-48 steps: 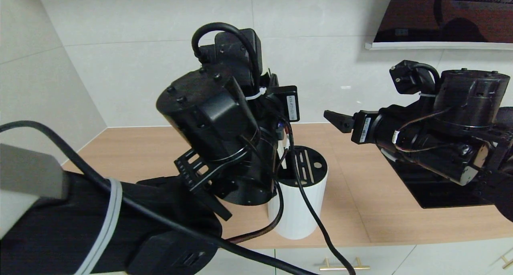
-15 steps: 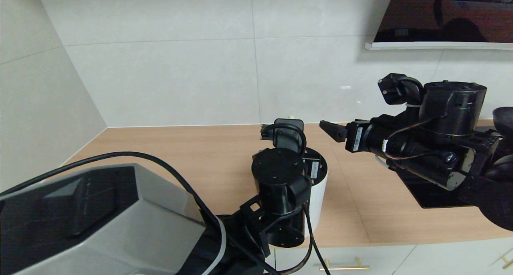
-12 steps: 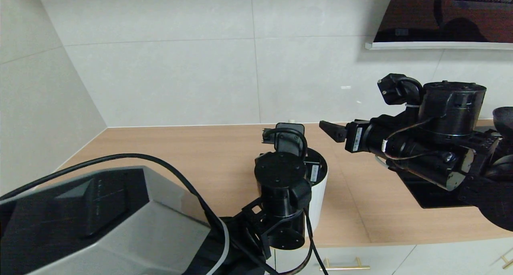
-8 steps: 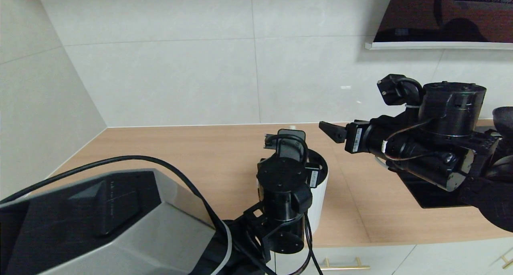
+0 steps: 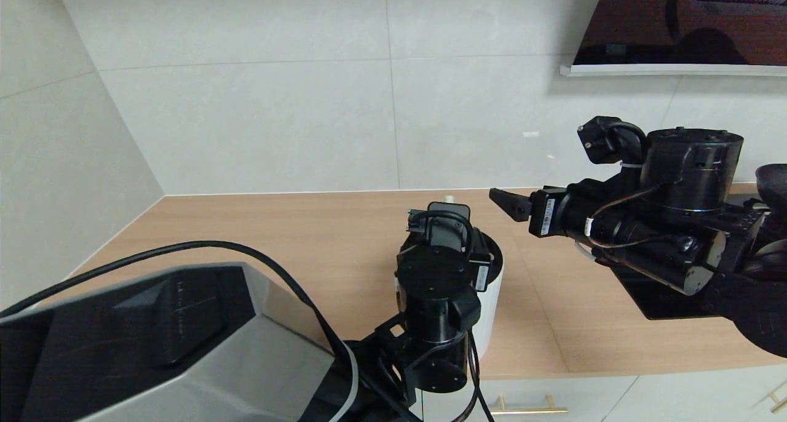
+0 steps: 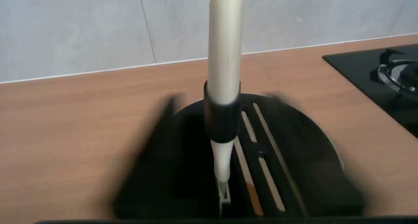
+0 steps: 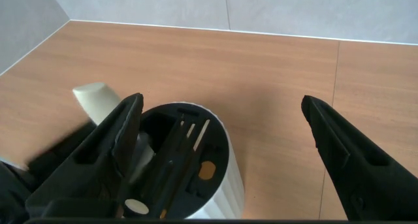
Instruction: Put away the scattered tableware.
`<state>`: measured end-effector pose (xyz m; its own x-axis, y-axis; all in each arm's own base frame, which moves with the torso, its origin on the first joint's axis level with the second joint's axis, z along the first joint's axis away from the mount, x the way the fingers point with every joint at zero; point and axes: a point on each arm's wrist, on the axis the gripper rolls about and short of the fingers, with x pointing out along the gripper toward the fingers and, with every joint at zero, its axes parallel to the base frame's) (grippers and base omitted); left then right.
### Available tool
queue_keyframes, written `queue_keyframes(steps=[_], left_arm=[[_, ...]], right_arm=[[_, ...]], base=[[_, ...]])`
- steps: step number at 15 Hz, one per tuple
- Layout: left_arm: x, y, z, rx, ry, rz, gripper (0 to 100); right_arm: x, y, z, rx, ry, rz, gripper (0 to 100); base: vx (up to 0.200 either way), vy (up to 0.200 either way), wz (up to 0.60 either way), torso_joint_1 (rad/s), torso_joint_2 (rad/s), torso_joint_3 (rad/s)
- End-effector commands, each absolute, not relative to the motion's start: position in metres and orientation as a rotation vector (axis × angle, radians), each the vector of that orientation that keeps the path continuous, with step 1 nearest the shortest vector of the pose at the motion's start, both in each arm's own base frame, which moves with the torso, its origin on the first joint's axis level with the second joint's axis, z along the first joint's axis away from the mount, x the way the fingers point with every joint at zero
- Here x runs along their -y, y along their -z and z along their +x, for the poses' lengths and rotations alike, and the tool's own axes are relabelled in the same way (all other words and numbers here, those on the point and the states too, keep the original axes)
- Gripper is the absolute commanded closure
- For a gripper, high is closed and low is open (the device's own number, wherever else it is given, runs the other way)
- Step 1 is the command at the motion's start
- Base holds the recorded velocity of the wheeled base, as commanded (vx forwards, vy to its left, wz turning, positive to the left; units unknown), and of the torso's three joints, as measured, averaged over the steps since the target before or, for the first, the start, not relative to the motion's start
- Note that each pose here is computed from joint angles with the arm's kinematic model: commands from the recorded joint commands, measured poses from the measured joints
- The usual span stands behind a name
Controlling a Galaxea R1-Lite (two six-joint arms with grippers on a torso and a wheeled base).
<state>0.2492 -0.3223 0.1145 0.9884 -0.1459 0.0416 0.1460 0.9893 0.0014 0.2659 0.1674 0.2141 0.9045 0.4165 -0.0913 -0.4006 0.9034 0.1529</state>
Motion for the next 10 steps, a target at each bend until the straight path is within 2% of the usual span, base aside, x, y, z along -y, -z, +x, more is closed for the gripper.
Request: queue_keyframes(steps=[1,6,8,10], left_arm=[[0.322,-0.114,0.25,0.041,0.145,-0.002,0],[0.317,-0.115,0.245,0.035,0.15,0.007,0],[0.306,-0.136,0.238,0.06,0.155,-0.021,0],[0.274,-0.165,0.217,0.087,0.255,-0.04,0]], right_arm=[[-0.168,-0.214,0.266,-0.122,-0.424,0.131,0],[-0.168,-0.214,0.266,-0.123,-0.425,0.131,0],[-0.167,-0.215,0.266,-0.121,-0.424,0.131,0],[-0.167,-0.216,0.265,-0.118,-0.423,0.132,0]], base=[[0.0,0.0,0.0,0.0,0.0,0.0],[0.0,0.0,0.0,0.0,0.0,0.0],[0.0,0.0,0.0,0.0,0.0,0.0],[0.0,0.0,0.0,0.0,0.0,0.0]])
